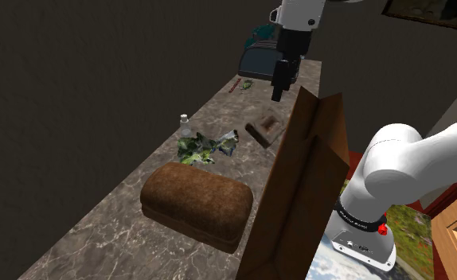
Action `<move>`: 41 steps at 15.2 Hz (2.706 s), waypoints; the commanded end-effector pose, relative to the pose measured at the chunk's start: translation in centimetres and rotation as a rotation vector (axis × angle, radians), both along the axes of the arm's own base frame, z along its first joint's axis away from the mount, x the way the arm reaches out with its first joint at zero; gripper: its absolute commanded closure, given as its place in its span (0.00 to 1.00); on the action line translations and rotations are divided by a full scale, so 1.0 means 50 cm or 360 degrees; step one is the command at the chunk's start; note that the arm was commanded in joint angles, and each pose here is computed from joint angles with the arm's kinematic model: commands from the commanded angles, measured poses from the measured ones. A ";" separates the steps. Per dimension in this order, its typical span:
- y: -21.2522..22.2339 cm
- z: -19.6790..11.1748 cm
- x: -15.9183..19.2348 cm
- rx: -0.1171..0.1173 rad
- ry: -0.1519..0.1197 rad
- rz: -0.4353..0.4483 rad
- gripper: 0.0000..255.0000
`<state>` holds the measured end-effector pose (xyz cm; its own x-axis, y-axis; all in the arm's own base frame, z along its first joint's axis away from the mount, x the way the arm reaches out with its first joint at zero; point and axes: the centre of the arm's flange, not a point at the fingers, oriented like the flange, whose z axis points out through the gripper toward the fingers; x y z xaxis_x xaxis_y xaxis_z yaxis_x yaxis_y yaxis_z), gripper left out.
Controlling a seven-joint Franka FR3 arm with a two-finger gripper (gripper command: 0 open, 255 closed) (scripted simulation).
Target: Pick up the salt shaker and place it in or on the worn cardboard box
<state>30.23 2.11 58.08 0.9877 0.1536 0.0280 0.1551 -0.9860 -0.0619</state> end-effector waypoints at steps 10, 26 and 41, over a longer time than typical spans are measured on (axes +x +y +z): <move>0.017 -0.098 0.217 0.0005 0.0007 -0.0006 0.00; 0.046 -0.274 0.602 0.0014 0.0020 -0.0017 0.00; 0.064 -0.431 0.781 0.0018 0.0026 -0.0023 0.00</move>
